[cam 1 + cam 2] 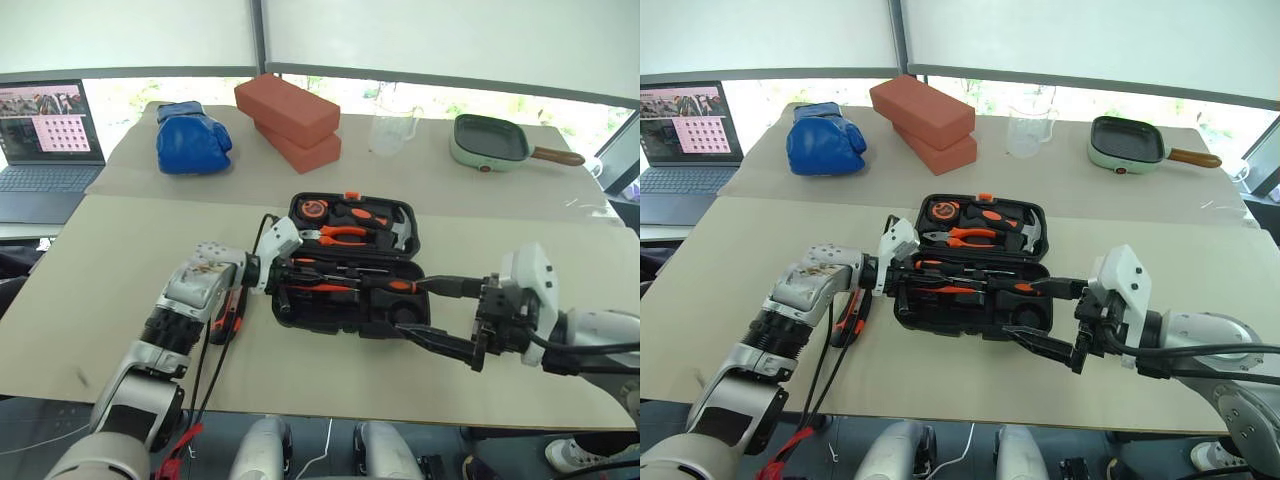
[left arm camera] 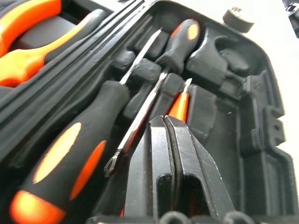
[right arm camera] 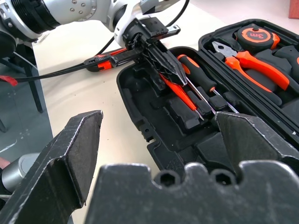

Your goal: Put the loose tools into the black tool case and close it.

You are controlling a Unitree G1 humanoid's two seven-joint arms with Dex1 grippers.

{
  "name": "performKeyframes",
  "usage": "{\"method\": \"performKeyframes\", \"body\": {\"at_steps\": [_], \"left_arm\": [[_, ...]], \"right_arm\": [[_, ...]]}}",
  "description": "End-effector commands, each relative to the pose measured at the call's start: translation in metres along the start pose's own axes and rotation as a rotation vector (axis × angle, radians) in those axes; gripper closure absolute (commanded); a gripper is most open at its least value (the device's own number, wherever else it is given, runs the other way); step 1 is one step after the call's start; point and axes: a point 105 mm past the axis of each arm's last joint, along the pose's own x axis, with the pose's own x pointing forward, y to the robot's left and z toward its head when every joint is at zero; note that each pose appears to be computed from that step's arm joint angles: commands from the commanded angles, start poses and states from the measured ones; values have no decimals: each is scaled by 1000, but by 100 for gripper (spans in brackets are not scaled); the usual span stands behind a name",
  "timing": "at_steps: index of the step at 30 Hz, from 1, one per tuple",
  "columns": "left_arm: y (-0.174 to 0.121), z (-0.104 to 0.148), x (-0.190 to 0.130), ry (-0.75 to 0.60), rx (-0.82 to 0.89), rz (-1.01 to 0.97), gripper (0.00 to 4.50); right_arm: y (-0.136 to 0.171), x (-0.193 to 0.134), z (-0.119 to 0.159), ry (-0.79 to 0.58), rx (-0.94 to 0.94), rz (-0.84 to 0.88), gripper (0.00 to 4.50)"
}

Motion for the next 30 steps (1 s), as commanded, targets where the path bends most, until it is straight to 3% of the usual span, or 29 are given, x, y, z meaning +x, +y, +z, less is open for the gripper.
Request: {"method": "performKeyframes", "body": {"at_steps": [1,7,16,21,26,30], "left_arm": [[-2,-13,-1,58,-65,-18,442],[-8,-27,-3,92,7,-22,442],[-3,-16,-6,7,102,32,442],[-4,4,-10,-104,101,29,442],[1,-6,-16,-67,123,59,442],[7,15,-60,-131,118,158,442]], "right_arm": [[4,-1,9,-33,-52,0,0],[4,0,7,-35,-51,-2,0],[3,2,8,-39,-51,6,0],[4,3,8,-38,-50,16,0],[4,4,8,-40,-51,19,0],[-2,3,15,-35,-99,27,0]]}}
